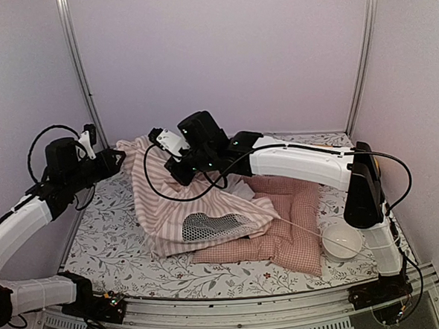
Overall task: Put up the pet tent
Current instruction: Pass from the right arm to the left
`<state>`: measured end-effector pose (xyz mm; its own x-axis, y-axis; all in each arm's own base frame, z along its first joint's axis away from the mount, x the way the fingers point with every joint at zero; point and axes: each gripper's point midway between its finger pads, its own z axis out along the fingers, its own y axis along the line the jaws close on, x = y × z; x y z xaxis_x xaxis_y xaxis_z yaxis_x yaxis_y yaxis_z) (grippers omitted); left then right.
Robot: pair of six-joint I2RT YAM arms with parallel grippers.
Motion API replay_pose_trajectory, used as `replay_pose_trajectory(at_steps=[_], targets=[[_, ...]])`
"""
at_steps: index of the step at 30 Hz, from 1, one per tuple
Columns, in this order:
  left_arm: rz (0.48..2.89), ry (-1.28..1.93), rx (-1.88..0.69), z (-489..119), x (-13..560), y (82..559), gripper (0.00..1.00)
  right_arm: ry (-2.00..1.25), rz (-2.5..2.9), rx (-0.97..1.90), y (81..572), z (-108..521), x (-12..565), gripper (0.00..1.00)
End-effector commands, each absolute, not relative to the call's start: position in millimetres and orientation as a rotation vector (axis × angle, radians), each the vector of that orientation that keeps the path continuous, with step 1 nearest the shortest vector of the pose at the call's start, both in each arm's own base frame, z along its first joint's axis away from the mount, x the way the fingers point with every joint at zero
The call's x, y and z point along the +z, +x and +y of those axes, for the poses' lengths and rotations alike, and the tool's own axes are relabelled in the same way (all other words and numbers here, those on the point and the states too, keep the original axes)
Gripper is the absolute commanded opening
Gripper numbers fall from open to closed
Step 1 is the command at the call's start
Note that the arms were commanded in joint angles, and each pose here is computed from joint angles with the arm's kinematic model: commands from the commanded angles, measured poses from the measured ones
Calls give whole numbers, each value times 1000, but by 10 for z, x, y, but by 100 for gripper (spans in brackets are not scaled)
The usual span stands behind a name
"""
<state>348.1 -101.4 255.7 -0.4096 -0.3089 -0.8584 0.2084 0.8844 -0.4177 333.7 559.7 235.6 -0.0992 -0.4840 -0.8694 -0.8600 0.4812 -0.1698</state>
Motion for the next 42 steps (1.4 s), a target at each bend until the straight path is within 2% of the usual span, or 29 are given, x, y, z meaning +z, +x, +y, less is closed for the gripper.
replay_pose_trajectory(at_steps=[1, 10, 18, 42], targets=[[1905, -200, -651, -1010, 2763, 3425, 41, -1071, 1689, 527, 3383, 5604, 2679, 0], [1871, -529, -1057, -1208, 2905, 3435, 47, -1069, 1689, 533, 3383, 5614, 2672, 0], [1793, -726, -1253, -1277, 2810, 3624, 43, -1073, 1695, 520, 3368, 5610, 2636, 0], [1742, -880, -1159, -1095, 2706, 3856, 34, -1085, 1691, 502, 3329, 5625, 2596, 0]])
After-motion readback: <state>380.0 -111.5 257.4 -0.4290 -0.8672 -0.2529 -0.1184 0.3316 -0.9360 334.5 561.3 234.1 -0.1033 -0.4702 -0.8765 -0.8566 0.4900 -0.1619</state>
